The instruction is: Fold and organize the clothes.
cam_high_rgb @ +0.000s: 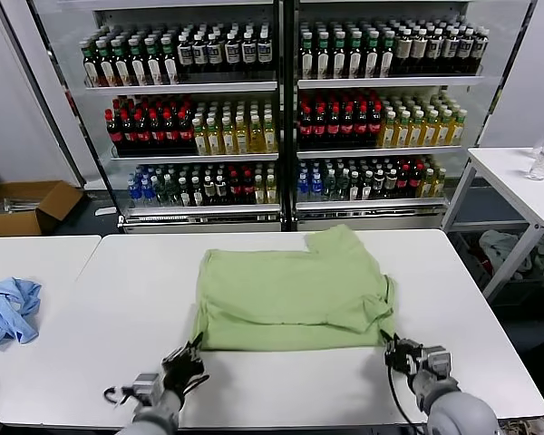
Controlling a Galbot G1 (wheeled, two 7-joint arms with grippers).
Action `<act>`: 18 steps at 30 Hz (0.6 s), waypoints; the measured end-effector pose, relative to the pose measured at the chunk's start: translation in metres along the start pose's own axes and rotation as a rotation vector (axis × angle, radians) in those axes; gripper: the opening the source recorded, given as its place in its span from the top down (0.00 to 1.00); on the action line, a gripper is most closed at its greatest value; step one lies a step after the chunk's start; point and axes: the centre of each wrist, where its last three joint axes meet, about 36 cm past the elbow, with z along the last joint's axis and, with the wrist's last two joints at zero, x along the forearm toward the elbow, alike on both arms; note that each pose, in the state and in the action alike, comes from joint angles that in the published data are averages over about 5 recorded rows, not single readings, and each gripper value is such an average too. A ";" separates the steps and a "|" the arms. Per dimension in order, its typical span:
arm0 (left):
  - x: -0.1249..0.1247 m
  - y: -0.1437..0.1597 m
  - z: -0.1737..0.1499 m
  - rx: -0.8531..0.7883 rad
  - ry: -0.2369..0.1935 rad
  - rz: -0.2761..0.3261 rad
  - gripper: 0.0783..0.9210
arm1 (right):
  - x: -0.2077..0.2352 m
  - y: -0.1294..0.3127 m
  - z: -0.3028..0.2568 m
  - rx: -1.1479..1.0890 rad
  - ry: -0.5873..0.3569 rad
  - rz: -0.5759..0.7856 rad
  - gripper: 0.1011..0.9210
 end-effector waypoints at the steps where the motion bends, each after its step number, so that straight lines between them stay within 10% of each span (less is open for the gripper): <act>1: 0.008 0.001 0.001 0.000 0.005 -0.007 0.98 | 0.006 0.003 0.001 0.008 0.000 -0.003 0.93; 9: 0.057 0.009 -0.002 -0.027 0.027 -0.043 0.79 | 0.040 0.014 -0.004 0.080 -0.062 0.014 0.67; 18: 0.070 0.016 -0.025 -0.043 -0.040 -0.049 0.49 | 0.034 0.003 -0.030 0.091 -0.193 0.048 0.35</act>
